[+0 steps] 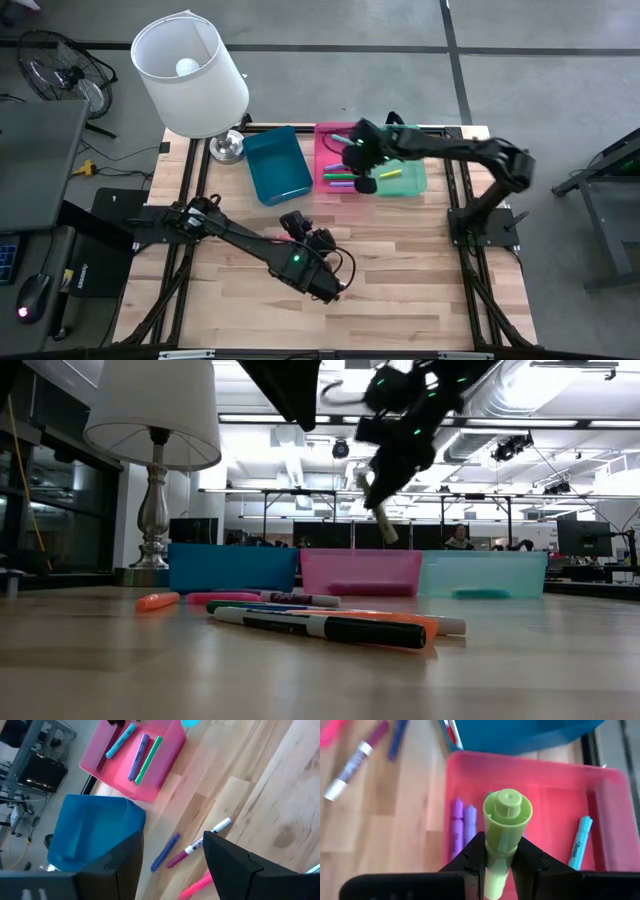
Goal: Pick & Place Markers
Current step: Put the light green highlighter into the pink bin
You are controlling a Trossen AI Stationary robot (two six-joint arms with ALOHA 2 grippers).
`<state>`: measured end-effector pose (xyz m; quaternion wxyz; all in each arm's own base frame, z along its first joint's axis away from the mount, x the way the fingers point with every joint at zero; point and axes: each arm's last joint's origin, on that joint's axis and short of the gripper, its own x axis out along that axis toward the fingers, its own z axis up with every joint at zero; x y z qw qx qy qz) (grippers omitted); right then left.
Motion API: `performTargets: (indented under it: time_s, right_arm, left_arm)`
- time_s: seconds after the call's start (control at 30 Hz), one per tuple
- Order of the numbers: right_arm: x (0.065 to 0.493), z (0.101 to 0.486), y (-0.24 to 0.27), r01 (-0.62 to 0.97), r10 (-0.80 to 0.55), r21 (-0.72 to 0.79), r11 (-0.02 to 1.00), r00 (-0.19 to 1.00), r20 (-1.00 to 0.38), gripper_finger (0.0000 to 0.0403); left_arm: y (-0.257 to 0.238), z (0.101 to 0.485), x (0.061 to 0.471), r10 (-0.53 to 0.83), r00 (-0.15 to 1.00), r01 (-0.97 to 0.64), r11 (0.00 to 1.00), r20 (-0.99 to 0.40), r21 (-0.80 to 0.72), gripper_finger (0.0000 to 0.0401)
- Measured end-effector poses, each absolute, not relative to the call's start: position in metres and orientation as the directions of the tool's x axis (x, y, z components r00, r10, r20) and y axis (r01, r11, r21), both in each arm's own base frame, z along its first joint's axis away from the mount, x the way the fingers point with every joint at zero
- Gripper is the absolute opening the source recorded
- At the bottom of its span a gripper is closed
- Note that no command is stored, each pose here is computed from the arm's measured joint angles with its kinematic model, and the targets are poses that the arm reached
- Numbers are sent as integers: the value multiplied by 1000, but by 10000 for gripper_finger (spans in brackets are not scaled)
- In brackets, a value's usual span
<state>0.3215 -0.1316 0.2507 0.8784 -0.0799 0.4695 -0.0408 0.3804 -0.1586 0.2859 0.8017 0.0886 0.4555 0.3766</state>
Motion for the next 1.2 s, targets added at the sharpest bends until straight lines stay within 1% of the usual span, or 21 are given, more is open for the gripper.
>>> performTargets:
  time_s: [0.13,0.27,0.4,0.5,0.73,0.9,0.97,1.13,1.2]
  right_arm:
    - [337,245,-154,-49,-118,-157,986,455,-882,53]
    - [348,238,-173,-51,-94,-121,991,363,-927,53]
    - [352,232,-185,-73,-79,-109,991,330,-941,53]
    - [349,225,-190,-99,-54,-91,991,331,-942,53]
    - [346,214,-197,-95,-10,-51,994,385,-923,53]
    - [347,213,-198,-95,-11,-54,994,403,-915,53]
    - [348,213,-198,-98,-6,-52,994,417,-909,53]
    - [352,214,-200,-83,-14,-58,995,453,-892,53]
    - [353,213,-201,-75,-18,-59,995,457,-889,61]
  left_arm:
    - [-165,286,378,680,312,-516,708,-663,482,200]
    - [-177,286,372,670,334,-493,724,-663,482,200]
    - [-189,286,366,664,360,-472,735,-655,487,200]
    - [-194,287,363,672,379,-466,732,-636,497,200]
    - [-196,287,363,686,391,-437,725,-613,532,200]
    - [-186,283,358,695,358,-417,717,-624,559,200]
    - [-180,282,354,705,346,-435,705,-619,559,200]
    - [-167,285,329,727,329,-488,677,-603,551,200]
    - [-161,285,312,733,331,-523,666,-594,531,200]
